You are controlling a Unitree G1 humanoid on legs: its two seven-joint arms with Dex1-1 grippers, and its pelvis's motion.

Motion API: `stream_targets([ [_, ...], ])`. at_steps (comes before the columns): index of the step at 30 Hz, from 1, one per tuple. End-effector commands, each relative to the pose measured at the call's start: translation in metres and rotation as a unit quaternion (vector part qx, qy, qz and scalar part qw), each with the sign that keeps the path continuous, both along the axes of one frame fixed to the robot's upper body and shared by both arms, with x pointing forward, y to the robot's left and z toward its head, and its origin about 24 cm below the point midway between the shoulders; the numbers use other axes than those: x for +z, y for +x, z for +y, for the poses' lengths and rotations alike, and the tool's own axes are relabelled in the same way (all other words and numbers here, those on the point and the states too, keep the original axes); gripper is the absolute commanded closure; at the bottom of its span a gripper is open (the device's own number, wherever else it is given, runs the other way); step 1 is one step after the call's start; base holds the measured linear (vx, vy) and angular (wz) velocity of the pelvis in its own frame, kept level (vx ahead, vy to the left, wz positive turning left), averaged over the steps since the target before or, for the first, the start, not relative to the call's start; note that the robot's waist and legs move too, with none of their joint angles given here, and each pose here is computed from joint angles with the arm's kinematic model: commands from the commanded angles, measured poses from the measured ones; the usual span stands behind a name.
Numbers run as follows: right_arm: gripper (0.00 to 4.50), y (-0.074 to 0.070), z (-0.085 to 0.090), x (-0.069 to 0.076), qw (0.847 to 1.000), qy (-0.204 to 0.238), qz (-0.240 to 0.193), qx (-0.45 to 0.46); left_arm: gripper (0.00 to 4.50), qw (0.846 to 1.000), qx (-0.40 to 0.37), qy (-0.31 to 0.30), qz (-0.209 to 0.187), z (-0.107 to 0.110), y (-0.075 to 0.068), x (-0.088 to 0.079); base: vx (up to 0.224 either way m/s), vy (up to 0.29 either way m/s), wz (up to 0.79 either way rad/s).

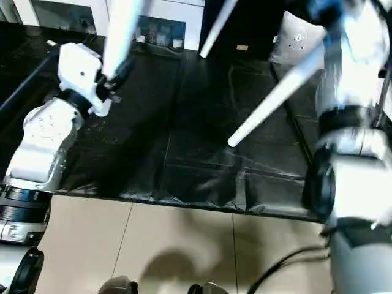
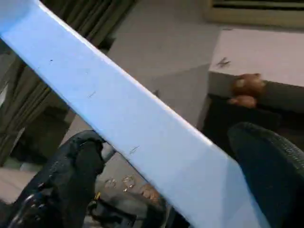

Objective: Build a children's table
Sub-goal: Flip table

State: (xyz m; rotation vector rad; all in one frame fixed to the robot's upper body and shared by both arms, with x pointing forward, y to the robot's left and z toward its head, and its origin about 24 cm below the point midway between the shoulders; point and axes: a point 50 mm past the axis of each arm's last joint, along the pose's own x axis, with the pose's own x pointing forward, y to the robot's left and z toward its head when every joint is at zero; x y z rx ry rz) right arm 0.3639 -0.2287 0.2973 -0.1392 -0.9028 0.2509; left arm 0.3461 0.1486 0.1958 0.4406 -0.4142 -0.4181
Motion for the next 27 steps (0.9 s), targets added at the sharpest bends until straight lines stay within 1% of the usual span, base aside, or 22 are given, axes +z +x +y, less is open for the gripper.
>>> stream_targets([
  [1, 0.0, -0.015, -0.036, -0.022, 0.992, 0.118, -0.009, -0.036, 2.93, 0.991, 0.082, 0.028, 0.099, 0.041, 0.004, -0.047, 0.0, 0.0, 0.0],
  [2, 0.0, -0.018, -0.034, -0.033, 0.992, 0.121, -0.001, -0.036, 2.93, 0.99, 0.085, 0.032, 0.103, 0.044, 0.003, -0.05, 0.0, 0.0, 0.0],
  [3, 0.0, -0.02, -0.033, -0.035, 0.993, 0.117, 0.001, -0.035, 2.93, 0.99, 0.086, 0.034, 0.105, 0.045, 0.003, -0.051, 0.0, 0.0, 0.0],
  [5, 0.0, -0.023, -0.029, -0.035, 0.994, 0.101, 0.004, -0.034, 2.93, 0.99, 0.086, 0.034, 0.106, 0.047, 0.002, -0.053, -0.027, 0.002, -0.05],
  [7, 0.0, -0.025, -0.026, -0.03, 0.996, 0.081, 0.004, -0.032, 2.93, 0.991, 0.082, 0.034, 0.104, 0.047, 0.001, -0.053, -0.051, -0.01, -0.08],
  [9, 0.0, -0.026, -0.028, -0.02, 0.998, 0.061, -0.003, -0.033, 2.93, 0.991, 0.078, 0.035, 0.103, 0.046, 0.001, -0.052, 0.0, 0.0, 0.0],
  [10, 0.0, -0.026, -0.029, -0.019, 0.997, 0.062, -0.003, -0.034, 2.93, 0.991, 0.078, 0.035, 0.103, 0.046, 0.001, -0.052, 0.0, 0.0, 0.0],
  [11, 0.0, -0.027, -0.032, -0.014, 0.997, 0.067, -0.007, -0.038, 2.93, 0.991, 0.077, 0.036, 0.102, 0.046, 0.001, -0.052, 0.0, 0.0, 0.0],
  [12, 0.0, -0.03, -0.04, -0.01, 0.995, 0.085, -0.008, -0.048, 2.93, 0.991, 0.078, 0.037, 0.102, 0.048, 0.001, -0.053, 0.0, 0.0, 0.0],
  [14, 0.0, -0.029, -0.042, -0.011, 0.994, 0.093, -0.002, -0.052, 2.93, 0.991, 0.08, 0.038, 0.103, 0.049, 0.001, -0.054, 0.0, 0.0, 0.0],
  [15, 0.0, -0.028, -0.043, -0.017, 0.994, 0.099, 0.014, -0.051, 2.93, 0.991, 0.081, 0.038, 0.104, 0.05, 0.0, -0.056, 0.0, 0.0, 0.0],
  [17, 0.0, -0.027, -0.043, -0.022, 0.993, 0.101, 0.026, -0.049, 2.93, 0.99, 0.082, 0.039, 0.105, 0.05, -0.001, -0.057, 0.0, 0.0, 0.0],
  [18, 0.0, -0.024, -0.042, -0.032, 0.992, 0.105, 0.055, -0.041, 2.93, 0.99, 0.084, 0.038, 0.107, 0.051, -0.001, -0.058, 0.0, 0.0, 0.0],
  [21, 0.0, -0.017, -0.042, -0.058, 0.985, 0.126, 0.112, -0.042, 2.93, 0.989, 0.085, 0.039, 0.114, 0.052, -0.003, -0.063, 0.0, 0.0, 0.0],
  [23, 0.0, -0.017, -0.041, -0.059, 0.984, 0.129, 0.113, -0.042, 2.93, 0.989, 0.085, 0.04, 0.115, 0.052, -0.003, -0.063, 0.0, 0.0, 0.0],
  [24, 0.0, -0.015, -0.038, -0.071, 0.979, 0.149, 0.137, -0.03, 2.93, 0.988, 0.085, 0.04, 0.12, 0.051, -0.003, -0.066, 0.0, 0.0, 0.0],
  [26, 0.0, -0.013, -0.034, -0.085, 0.973, 0.165, 0.162, -0.018, 2.93, 0.988, 0.085, 0.038, 0.126, 0.051, -0.003, -0.069, 0.0, 0.0, 0.0],
  [27, 0.0, -0.013, -0.033, -0.089, 0.971, 0.169, 0.169, -0.014, 2.93, 0.987, 0.086, 0.037, 0.128, 0.051, -0.003, -0.07, 0.0, 0.0, 0.0],
])
